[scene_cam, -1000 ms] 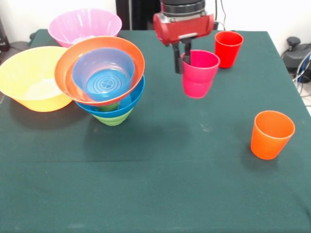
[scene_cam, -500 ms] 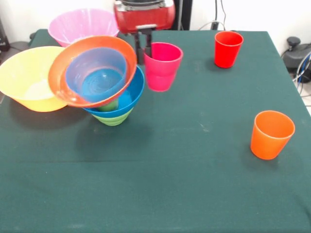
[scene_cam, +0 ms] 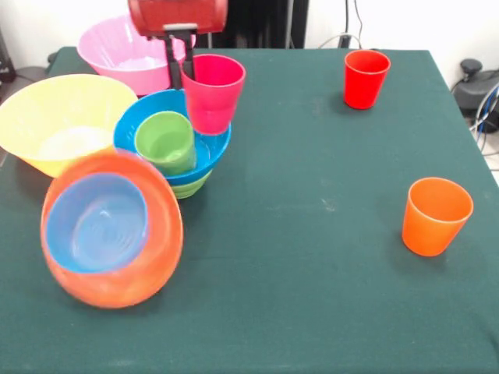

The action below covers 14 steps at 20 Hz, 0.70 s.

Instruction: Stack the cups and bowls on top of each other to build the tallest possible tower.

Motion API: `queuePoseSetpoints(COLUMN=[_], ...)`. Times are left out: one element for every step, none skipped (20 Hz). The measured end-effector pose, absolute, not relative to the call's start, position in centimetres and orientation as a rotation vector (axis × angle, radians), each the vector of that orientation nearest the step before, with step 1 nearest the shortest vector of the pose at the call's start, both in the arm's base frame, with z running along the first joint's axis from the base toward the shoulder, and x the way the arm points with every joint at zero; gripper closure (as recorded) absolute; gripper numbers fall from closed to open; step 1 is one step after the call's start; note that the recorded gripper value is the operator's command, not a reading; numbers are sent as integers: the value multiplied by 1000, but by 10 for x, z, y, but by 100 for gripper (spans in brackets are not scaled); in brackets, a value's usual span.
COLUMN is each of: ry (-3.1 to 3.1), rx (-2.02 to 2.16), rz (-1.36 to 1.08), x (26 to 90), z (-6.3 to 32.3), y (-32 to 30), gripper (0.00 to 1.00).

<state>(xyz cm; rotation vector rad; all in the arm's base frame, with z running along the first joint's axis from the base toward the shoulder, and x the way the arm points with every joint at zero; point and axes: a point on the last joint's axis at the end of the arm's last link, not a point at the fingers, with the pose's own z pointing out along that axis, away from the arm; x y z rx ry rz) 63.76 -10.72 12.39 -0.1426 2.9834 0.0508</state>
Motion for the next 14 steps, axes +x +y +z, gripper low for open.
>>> queuePoseSetpoints(ry=[2983,2982,2982,2984,2986,2988,2990,2991,2991,2989,2989,2988,2987,2983], rx=[-136,-131,-126,-118,-115,-112,-110,-109,-109,-113,-116,-119,-123,-135], rz=[52,54,54,53,53,53,55,56,57,63,66,69,73,83], x=[638,638,638,637,637,636,636,636,636,636,637,637,637,638], z=[126,127,128,131,132,133,133,133,134,133,133,133,133,134], y=[-111,-113,-116,-121,-123,-125,-126,-127,-127,-125,-124,-123,-121,-117], gripper=[100,100,100,100,100,100,100,100,100,100,100,100,100,100])
